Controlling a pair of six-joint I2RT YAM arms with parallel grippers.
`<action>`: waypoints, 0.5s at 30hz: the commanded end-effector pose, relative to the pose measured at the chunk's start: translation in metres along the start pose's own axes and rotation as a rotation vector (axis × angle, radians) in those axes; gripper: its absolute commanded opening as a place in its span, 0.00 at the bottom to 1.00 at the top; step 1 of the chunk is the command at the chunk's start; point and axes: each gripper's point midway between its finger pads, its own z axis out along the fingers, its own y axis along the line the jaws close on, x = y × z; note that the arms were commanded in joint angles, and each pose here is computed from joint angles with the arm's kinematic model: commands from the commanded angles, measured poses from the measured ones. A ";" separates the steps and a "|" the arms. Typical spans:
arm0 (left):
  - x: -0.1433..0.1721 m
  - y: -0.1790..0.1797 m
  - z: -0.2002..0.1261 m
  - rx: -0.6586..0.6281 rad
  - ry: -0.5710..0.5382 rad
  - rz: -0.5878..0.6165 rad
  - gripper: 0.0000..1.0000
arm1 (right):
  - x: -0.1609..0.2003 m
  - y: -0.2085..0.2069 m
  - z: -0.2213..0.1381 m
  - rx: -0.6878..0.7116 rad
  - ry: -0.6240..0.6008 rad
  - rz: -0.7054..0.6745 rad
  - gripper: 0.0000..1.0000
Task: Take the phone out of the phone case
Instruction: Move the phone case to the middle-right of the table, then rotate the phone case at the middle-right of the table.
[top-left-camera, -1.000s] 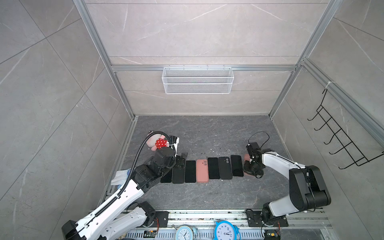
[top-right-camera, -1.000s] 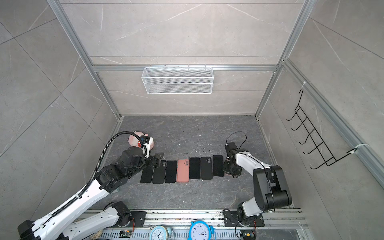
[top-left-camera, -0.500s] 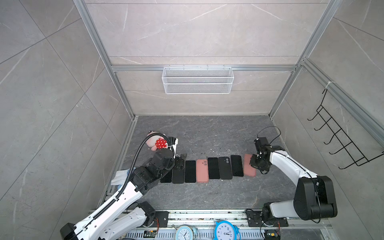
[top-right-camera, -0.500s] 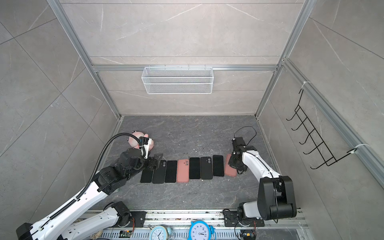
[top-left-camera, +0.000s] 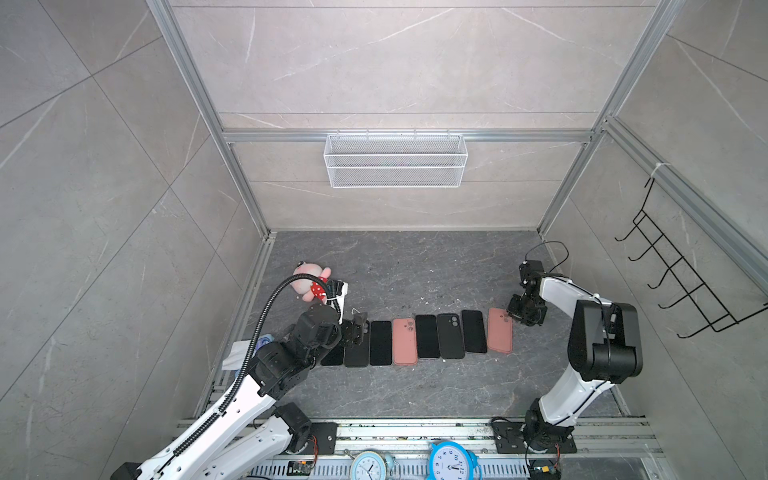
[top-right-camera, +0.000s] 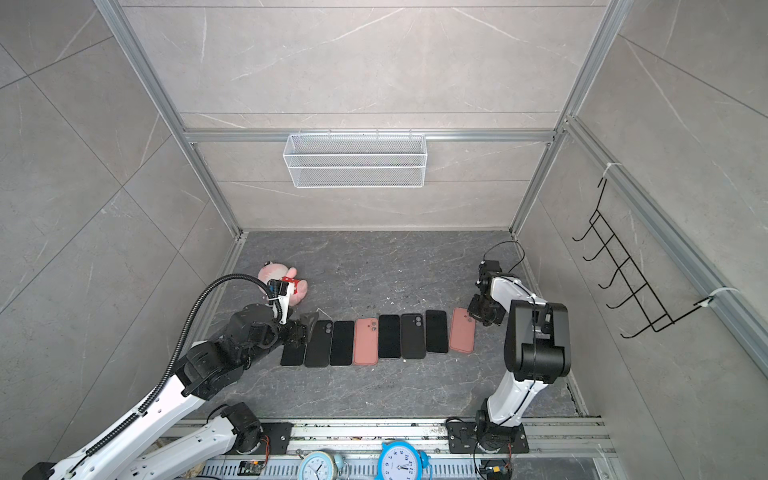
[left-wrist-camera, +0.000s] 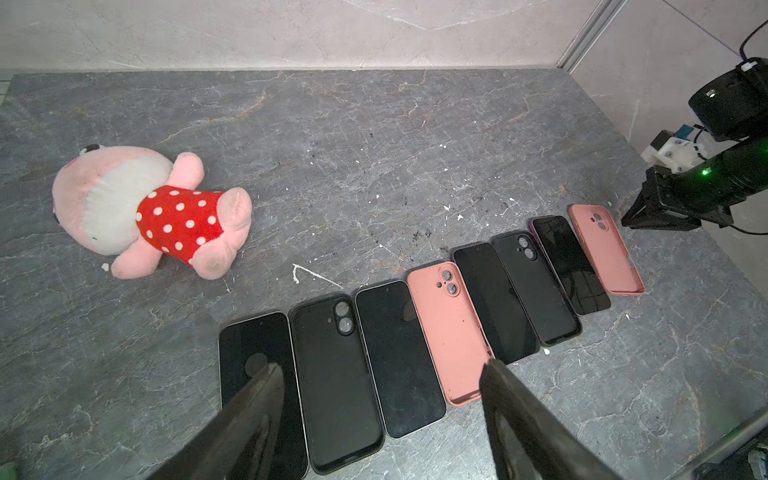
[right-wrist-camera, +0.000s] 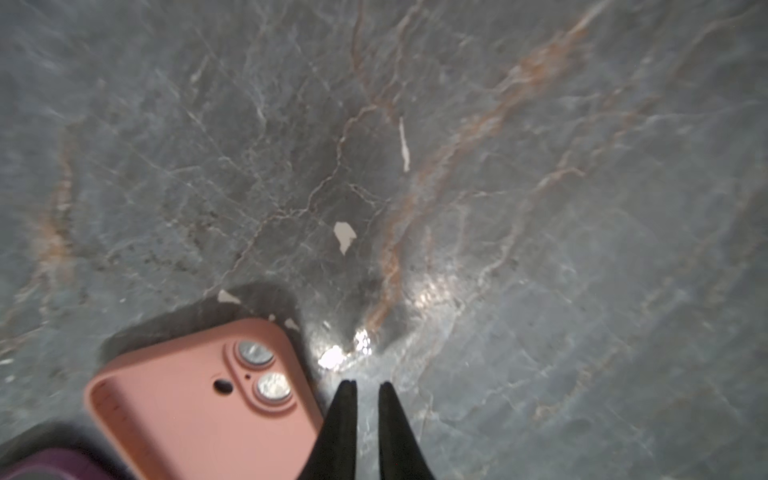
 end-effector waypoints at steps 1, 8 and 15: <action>-0.001 0.007 -0.001 -0.034 -0.010 -0.028 0.77 | -0.007 0.009 0.003 -0.030 -0.010 -0.031 0.15; 0.000 0.010 -0.002 -0.044 -0.015 -0.034 0.77 | -0.009 0.018 0.001 -0.080 -0.019 -0.041 0.16; 0.000 0.009 -0.001 -0.043 -0.009 -0.033 0.77 | -0.009 0.032 -0.001 -0.134 -0.015 -0.075 0.18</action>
